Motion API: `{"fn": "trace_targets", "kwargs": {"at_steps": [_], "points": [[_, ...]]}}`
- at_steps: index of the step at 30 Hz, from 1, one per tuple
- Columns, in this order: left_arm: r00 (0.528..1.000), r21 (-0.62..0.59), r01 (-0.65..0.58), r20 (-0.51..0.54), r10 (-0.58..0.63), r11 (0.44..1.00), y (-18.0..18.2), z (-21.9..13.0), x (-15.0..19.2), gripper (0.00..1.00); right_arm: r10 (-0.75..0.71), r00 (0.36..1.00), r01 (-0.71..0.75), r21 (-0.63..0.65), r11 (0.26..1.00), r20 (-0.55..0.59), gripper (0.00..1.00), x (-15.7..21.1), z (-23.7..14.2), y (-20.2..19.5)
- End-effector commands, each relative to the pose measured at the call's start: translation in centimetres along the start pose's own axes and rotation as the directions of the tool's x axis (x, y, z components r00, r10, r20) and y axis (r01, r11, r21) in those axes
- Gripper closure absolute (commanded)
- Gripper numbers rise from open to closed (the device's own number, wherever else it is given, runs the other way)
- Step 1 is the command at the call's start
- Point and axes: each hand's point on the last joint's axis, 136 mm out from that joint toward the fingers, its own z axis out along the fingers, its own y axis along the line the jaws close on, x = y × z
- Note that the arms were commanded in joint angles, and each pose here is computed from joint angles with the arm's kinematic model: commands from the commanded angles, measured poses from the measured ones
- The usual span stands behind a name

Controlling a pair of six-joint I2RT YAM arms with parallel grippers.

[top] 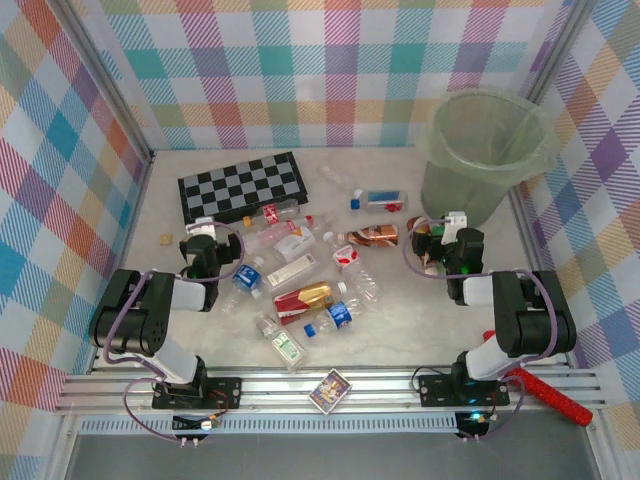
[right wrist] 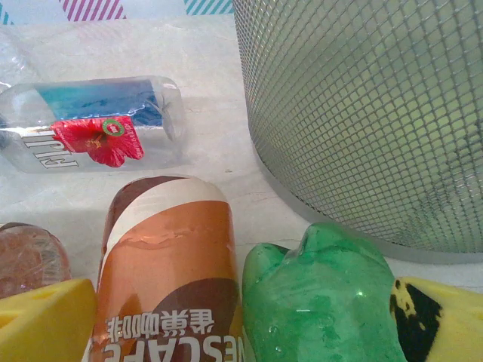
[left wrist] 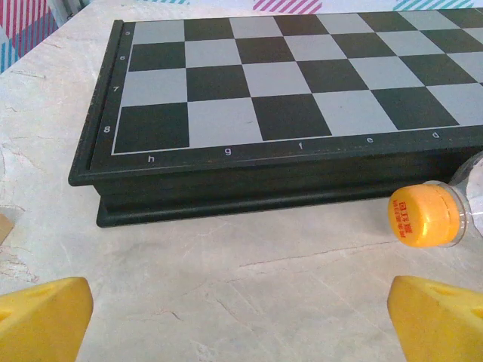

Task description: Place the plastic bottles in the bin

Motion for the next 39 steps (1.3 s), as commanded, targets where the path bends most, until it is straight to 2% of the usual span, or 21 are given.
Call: {"fn": "trace_targets", "kwargs": {"at_steps": [1, 27, 32, 35, 39], "points": [[1.000, 0.005, -0.012, 0.024, 0.012, 1.000, -0.3, 0.1, -0.8, 0.00, 0.016, 0.999, -0.016, -0.015, 1.000, 0.032, 0.01, -1.1, 0.1, 0.1], [1.000, 0.017, -0.005, 0.017, 0.005, 1.000, -0.3, 0.2, -0.7, 0.00, 0.017, 0.999, -0.016, -0.015, 1.000, 0.032, 0.01, -1.1, 0.1, 0.1], [1.000, -0.006, -0.020, -0.009, 0.020, 1.000, -0.3, -0.2, -2.3, 0.00, 0.017, 0.999, -0.017, -0.001, 1.000, 0.041, 0.01, -2.8, -1.1, 0.0], [1.000, -0.052, -0.019, -0.004, 0.019, 0.998, 0.2, -1.3, -4.0, 0.00, 0.019, 0.999, -0.018, 0.008, 1.000, -0.042, 0.01, -2.9, -2.2, 0.0], [0.997, -0.115, 0.053, -0.044, -0.058, 0.992, 1.4, -3.8, -6.5, 0.00, 0.046, 0.989, -0.037, 0.061, 0.997, -0.144, 0.01, -2.7, -5.5, -0.4]]}}
